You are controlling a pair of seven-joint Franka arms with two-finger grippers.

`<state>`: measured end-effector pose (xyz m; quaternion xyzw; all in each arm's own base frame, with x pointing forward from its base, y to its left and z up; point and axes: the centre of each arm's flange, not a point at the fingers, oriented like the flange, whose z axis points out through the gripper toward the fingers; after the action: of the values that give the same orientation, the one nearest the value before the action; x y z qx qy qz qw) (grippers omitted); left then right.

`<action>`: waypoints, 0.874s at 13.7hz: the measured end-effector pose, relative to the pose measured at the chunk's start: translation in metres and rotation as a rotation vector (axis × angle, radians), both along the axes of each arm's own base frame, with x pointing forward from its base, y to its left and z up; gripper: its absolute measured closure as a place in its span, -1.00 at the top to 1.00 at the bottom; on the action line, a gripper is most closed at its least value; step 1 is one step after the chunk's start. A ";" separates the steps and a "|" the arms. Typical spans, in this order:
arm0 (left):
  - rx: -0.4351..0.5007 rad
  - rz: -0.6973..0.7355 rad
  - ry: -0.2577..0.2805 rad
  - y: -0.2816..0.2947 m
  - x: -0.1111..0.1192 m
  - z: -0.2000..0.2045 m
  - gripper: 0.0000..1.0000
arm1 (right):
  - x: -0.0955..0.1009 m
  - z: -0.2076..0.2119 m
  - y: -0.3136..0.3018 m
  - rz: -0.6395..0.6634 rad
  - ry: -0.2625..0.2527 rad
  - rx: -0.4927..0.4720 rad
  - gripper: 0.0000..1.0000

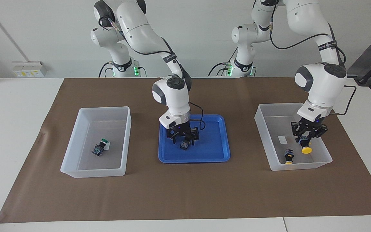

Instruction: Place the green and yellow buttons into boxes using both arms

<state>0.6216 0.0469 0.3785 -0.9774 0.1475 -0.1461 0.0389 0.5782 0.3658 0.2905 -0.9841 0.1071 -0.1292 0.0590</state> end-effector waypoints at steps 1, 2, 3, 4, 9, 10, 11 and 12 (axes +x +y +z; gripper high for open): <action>0.004 -0.011 -0.010 0.001 0.003 -0.009 -0.18 | 0.000 0.000 0.000 -0.002 0.000 0.001 0.87; 0.007 -0.019 -0.018 0.003 0.006 -0.018 -0.18 | 0.000 0.000 0.000 -0.010 0.001 0.003 0.67; 0.008 -0.023 -0.021 0.004 0.010 -0.027 -0.18 | 0.000 0.001 0.001 -0.029 0.006 0.006 0.44; 0.008 -0.025 -0.020 0.005 0.015 -0.033 -0.18 | 0.001 0.003 0.002 -0.045 0.011 0.007 0.10; 0.012 -0.037 -0.015 0.007 0.023 -0.046 -0.18 | 0.021 0.051 -0.010 -0.100 0.027 -0.017 -0.10; 0.013 -0.041 -0.015 0.007 0.023 -0.046 -0.18 | 0.027 0.074 -0.025 -0.123 0.029 -0.024 -0.11; 0.014 -0.044 -0.015 0.007 0.023 -0.046 -0.18 | 0.031 0.097 -0.044 -0.135 0.033 -0.034 -0.11; 0.015 -0.046 -0.015 0.007 0.023 -0.046 -0.18 | 0.035 0.123 -0.069 -0.131 0.040 -0.053 -0.11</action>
<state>0.6443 0.0535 0.3327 -0.9723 0.1708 -0.1532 0.0438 0.6133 0.2968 0.4130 -0.9785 0.1689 -0.1161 0.0222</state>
